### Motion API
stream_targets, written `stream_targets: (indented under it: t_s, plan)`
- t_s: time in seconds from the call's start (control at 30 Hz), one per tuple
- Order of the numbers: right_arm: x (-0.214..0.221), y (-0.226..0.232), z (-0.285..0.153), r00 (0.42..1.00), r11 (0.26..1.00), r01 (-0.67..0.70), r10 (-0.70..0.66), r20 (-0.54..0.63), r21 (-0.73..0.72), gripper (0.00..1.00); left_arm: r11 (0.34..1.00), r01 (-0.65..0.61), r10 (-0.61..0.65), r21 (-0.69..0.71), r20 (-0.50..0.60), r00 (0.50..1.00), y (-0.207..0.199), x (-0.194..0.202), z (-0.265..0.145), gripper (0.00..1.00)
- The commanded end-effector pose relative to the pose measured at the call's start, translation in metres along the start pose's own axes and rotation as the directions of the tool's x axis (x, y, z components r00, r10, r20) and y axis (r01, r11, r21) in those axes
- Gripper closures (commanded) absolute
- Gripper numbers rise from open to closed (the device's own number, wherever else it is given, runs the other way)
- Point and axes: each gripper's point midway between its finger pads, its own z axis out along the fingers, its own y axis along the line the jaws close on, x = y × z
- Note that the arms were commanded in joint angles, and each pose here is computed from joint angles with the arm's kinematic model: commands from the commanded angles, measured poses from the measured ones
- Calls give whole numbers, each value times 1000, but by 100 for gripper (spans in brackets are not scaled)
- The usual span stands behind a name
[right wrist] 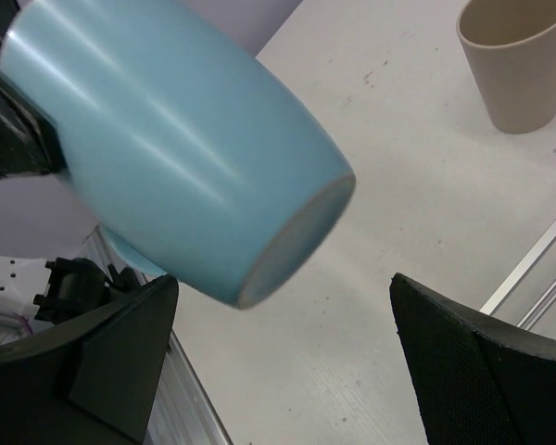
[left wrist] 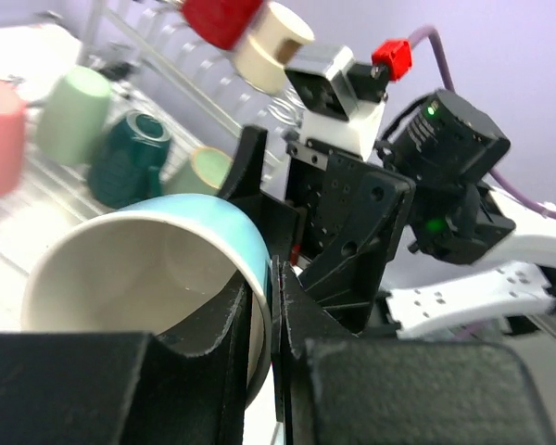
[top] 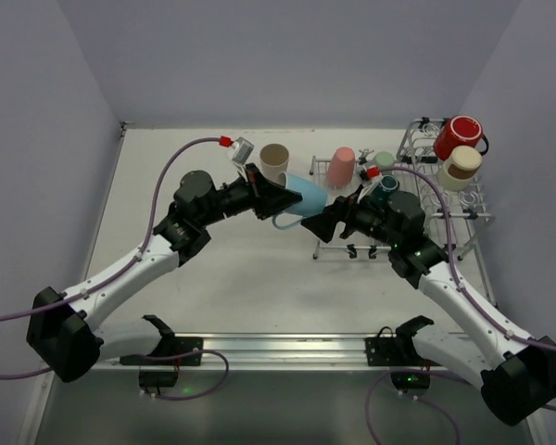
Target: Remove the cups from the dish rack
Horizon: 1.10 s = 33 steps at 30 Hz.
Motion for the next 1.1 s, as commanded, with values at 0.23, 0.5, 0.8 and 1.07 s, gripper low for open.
stream_targets:
  t_s: [0.23, 0.5, 0.8, 1.07]
  plan:
    - [-7, 9, 2, 1000, 999, -9, 9, 8, -42, 1, 885, -131, 203, -446, 117, 972, 44, -64, -37, 100]
    - [-2, -1, -3, 1000, 1000, -2, 2, 5, 14, 1, 652, -143, 270, -744, 51, 962, 112, -89, -83, 100]
    - [3, -6, -6, 999, 997, -50, 51, -11, 61, 1, 298, -119, 212, -947, -56, 976, 233, -103, -146, 100]
    - [7, 5, -9, 998, 997, -59, 60, -12, 52, 1, 49, -123, 87, -991, -118, 989, 329, -98, -202, 100]
